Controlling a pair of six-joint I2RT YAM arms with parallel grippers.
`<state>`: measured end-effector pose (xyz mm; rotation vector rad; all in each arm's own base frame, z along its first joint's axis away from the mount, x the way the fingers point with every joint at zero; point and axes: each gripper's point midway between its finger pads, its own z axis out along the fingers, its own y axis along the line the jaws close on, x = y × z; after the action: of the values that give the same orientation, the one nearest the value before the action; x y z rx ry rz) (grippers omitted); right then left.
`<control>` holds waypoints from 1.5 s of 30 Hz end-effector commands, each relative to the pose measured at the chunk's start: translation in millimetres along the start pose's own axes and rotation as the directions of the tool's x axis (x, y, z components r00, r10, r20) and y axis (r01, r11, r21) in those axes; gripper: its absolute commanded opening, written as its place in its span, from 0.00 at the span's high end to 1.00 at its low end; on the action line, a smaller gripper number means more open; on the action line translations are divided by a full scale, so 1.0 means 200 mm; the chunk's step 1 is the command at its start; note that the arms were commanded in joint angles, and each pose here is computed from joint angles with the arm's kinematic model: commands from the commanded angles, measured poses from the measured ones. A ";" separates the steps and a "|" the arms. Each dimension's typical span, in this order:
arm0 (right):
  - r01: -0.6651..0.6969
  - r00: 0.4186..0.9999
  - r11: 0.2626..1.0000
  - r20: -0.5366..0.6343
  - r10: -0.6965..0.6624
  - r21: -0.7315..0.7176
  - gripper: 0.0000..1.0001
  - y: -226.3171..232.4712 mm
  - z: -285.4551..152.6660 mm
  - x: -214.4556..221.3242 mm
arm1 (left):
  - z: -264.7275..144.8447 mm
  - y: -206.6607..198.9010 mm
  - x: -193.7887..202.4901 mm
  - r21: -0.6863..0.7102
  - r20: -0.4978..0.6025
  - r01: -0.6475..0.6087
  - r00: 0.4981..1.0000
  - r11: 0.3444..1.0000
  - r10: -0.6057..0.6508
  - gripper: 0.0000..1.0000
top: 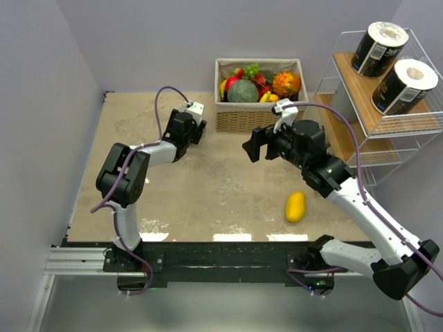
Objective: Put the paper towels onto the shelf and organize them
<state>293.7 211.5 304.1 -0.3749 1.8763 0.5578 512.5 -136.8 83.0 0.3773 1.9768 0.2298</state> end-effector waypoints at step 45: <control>-0.017 1.000 0.997 0.003 0.017 0.079 0.05 -0.05 -0.21 -0.06 | -0.95 -0.37 -0.04 0.426 -0.487 0.608 0.778 0.670 -0.397 0.52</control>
<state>271.4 182.2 331.3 -0.3183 1.8543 0.5059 345.7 -195.4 153.2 0.1266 2.3522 -0.6182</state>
